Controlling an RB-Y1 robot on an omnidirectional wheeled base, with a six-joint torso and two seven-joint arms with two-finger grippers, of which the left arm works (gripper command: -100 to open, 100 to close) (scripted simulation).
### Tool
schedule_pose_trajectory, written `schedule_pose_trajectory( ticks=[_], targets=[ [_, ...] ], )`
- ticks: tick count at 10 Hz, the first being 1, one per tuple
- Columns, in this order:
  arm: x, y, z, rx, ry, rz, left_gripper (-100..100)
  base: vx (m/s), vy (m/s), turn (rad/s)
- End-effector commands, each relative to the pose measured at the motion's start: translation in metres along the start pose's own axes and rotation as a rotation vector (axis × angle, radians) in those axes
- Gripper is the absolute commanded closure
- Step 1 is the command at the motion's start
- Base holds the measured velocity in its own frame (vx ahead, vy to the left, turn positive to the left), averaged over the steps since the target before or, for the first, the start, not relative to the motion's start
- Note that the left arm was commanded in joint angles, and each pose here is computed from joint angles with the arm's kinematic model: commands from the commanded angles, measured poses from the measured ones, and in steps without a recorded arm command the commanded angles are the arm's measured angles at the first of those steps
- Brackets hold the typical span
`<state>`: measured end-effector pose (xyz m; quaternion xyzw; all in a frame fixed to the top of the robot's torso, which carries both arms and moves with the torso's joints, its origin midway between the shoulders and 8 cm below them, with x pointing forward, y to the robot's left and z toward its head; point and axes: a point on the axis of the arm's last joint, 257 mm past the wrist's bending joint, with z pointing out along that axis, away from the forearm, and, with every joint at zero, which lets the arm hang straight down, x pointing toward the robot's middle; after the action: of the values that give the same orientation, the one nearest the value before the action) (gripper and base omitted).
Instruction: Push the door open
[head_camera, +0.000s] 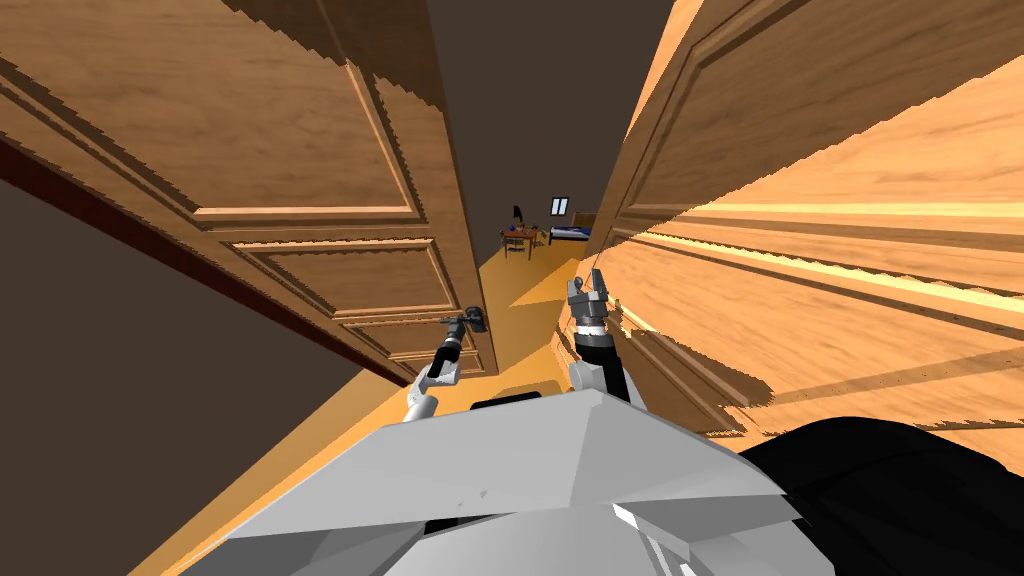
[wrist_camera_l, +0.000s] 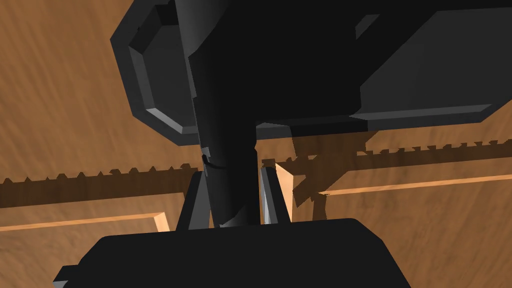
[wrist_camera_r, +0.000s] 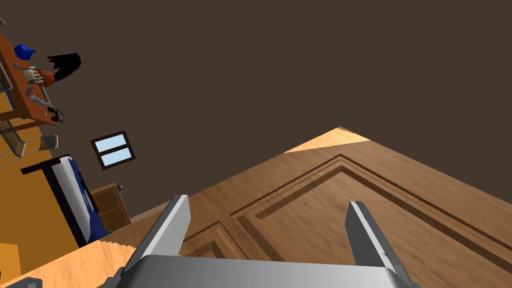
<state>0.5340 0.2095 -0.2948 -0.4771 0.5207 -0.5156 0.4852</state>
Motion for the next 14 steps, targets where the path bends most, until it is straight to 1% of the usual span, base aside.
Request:
schedule_pose_trajectory(
  ticks=[1,2,5,8,9,10,14],
  targets=[
    [-0.019,-0.004,0.0007,0.005,-0.035,0.004,100,0.127,-0.115,0.054],
    [-0.022,-0.004,0.001,0.004,-0.043,0.004,100,0.153,-0.124,0.087],
    [-0.039,-0.003,0.0022,0.0,-0.085,-0.004,100,0.158,-0.157,0.096],
    [-0.049,-0.002,0.0025,-0.002,-0.111,-0.011,100,0.173,-0.105,0.061],
    [-0.048,0.002,0.0008,-0.011,-0.108,-0.011,100,0.073,-0.039,0.032],
    [-0.054,-0.001,0.0009,-0.005,-0.114,0.002,100,0.124,0.032,0.092],
    [-0.062,-0.002,-0.0005,-0.004,-0.123,0.025,100,0.201,0.012,0.119]
  ],
)
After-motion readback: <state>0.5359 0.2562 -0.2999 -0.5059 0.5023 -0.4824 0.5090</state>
